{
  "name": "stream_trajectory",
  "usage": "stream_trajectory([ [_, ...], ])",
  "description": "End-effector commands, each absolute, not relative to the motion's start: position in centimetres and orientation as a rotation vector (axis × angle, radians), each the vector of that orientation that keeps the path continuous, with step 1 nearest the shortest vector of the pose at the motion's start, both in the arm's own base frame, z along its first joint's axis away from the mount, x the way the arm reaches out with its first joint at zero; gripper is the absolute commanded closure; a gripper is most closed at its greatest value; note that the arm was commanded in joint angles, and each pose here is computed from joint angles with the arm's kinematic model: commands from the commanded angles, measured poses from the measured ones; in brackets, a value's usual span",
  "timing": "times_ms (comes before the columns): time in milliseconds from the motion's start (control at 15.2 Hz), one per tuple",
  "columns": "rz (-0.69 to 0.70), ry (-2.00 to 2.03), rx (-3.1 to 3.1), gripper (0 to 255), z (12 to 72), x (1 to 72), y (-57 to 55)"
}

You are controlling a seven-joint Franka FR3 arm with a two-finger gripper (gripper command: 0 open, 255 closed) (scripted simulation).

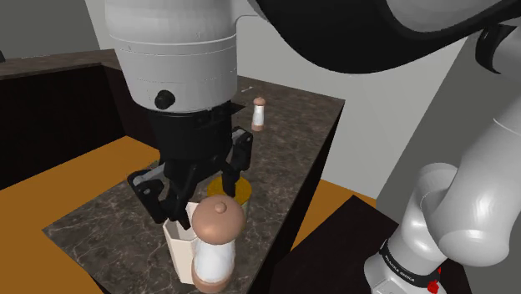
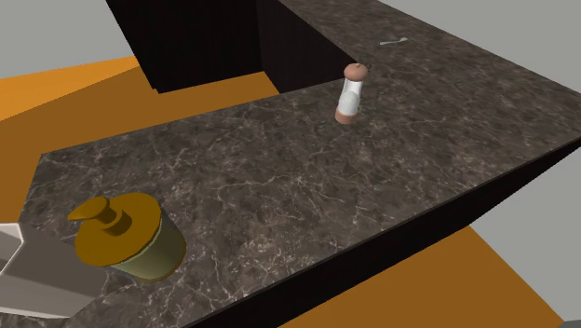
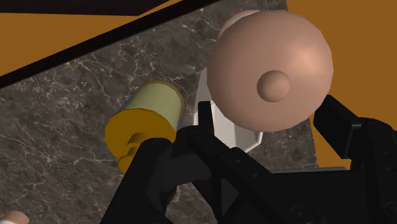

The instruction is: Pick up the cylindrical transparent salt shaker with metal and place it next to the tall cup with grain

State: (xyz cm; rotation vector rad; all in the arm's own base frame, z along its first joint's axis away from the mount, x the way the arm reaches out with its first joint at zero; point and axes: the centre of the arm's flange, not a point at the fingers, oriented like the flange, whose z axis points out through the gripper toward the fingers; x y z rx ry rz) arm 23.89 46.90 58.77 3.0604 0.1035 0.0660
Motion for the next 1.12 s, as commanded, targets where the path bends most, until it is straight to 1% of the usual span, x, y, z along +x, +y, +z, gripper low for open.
stream_trajectory([
  [0, 0.067, 0.103, 3.061, 255, 57.7, 23.8, 46.8],
  [1056, 0.067, 0.103, 3.061, 255, 49.3, 23.8, 46.8],
])
